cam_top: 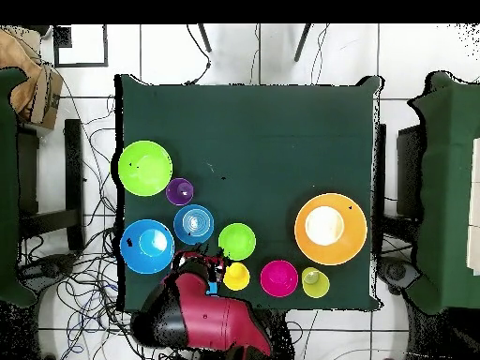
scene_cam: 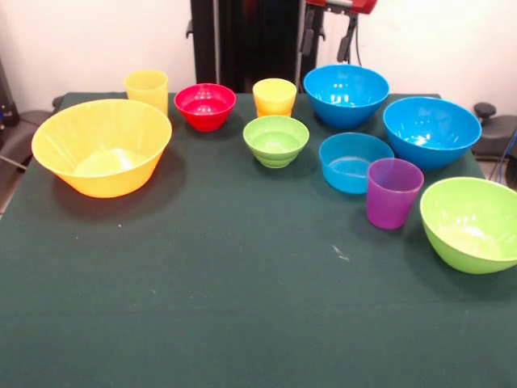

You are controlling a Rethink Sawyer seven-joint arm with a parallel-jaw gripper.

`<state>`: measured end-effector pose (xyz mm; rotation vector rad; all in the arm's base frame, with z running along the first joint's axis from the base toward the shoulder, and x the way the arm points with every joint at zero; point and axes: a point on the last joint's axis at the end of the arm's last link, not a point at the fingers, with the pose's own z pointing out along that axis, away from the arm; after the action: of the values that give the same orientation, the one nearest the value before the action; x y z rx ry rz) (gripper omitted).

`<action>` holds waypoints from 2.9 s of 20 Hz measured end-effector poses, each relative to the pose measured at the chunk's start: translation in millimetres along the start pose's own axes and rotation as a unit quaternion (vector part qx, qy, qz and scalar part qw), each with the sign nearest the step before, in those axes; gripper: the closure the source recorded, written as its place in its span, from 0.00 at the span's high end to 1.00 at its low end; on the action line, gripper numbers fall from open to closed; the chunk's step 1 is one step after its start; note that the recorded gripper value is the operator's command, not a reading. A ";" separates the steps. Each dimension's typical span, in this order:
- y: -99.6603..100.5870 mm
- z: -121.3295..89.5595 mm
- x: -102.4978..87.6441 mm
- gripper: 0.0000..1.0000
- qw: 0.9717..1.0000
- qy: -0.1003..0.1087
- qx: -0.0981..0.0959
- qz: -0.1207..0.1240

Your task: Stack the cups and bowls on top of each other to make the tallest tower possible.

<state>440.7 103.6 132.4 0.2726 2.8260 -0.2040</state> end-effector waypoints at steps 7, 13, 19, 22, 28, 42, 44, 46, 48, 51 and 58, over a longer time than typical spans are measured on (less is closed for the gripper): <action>7.3 -10.4 -1.1 1.00 1.000 -0.012 -0.003 -0.008; 7.4 -13.9 -4.0 1.00 1.000 -0.018 -0.005 -0.007; 5.7 -13.6 -4.7 1.00 1.000 -0.017 -0.004 -0.005; 2.9 -12.6 -6.2 1.00 1.000 -0.017 -0.004 -0.001; -8.9 -8.5 -7.6 1.00 1.000 -0.010 -0.002 0.014; -32.4 -1.5 3.6 1.00 0.999 0.015 0.004 0.043; -32.1 -1.6 3.5 1.00 0.999 0.015 0.004 0.043; -31.4 -1.4 4.4 1.00 0.999 0.016 0.004 0.042; -30.5 -1.2 5.9 1.00 0.999 0.017 0.005 0.040; -28.0 -1.2 8.8 1.00 0.999 0.018 0.005 0.036; -20.9 -3.8 12.8 1.00 1.000 0.017 0.005 0.026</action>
<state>423.3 86.0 134.4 0.3533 2.8478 -0.2039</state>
